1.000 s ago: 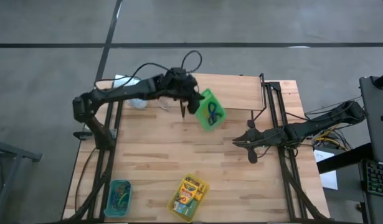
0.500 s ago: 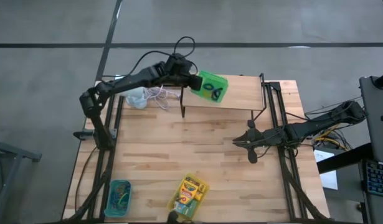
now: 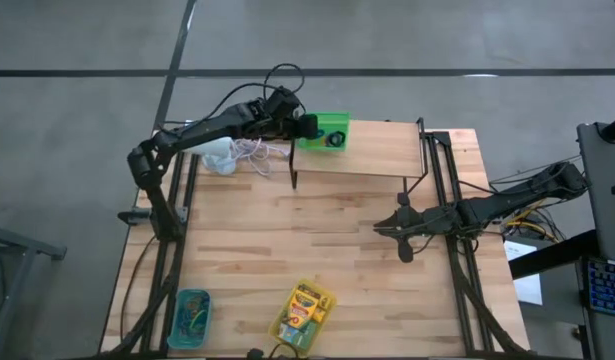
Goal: Pick & Place Office Desk Supplies
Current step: Put the green bin on the shelf
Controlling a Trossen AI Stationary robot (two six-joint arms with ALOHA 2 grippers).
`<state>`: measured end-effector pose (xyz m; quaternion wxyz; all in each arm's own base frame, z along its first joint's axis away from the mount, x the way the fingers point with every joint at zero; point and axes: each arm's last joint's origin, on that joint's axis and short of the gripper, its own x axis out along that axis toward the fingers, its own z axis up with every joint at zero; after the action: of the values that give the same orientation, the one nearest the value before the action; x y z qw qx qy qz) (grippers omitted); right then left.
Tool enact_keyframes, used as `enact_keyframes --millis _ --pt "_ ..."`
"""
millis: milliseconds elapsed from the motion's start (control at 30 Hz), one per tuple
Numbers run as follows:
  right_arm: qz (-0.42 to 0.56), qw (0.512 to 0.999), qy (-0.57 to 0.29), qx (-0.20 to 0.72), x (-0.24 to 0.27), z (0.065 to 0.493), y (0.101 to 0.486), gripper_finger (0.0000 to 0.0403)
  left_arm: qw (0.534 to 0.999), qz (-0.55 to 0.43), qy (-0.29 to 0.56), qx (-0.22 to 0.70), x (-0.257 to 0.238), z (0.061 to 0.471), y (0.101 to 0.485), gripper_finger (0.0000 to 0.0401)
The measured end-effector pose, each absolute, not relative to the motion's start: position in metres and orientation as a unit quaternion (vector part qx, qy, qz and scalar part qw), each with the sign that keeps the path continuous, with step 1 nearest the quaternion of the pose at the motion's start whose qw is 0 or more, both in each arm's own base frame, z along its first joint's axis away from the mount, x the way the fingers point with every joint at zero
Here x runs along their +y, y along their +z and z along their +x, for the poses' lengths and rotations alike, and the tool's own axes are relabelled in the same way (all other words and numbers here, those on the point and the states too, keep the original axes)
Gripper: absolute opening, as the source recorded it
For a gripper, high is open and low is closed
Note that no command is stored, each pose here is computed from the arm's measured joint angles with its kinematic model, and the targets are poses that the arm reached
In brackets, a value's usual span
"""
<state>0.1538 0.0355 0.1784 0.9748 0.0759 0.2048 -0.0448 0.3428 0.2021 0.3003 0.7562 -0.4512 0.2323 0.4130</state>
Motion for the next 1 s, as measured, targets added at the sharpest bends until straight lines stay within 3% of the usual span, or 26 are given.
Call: enact_keyframes --millis 300,1000 --pt "0.076 0.975 -0.045 0.205 0.0355 0.1537 0.1784 0.0052 0.711 -0.480 0.438 0.269 0.1970 0.3352 0.2927 0.0003" --pt "0.076 0.975 -0.045 0.205 0.0355 0.1537 0.1784 0.0052 0.723 -0.462 0.431 0.278 0.1970 0.3352 0.2931 0.0042"
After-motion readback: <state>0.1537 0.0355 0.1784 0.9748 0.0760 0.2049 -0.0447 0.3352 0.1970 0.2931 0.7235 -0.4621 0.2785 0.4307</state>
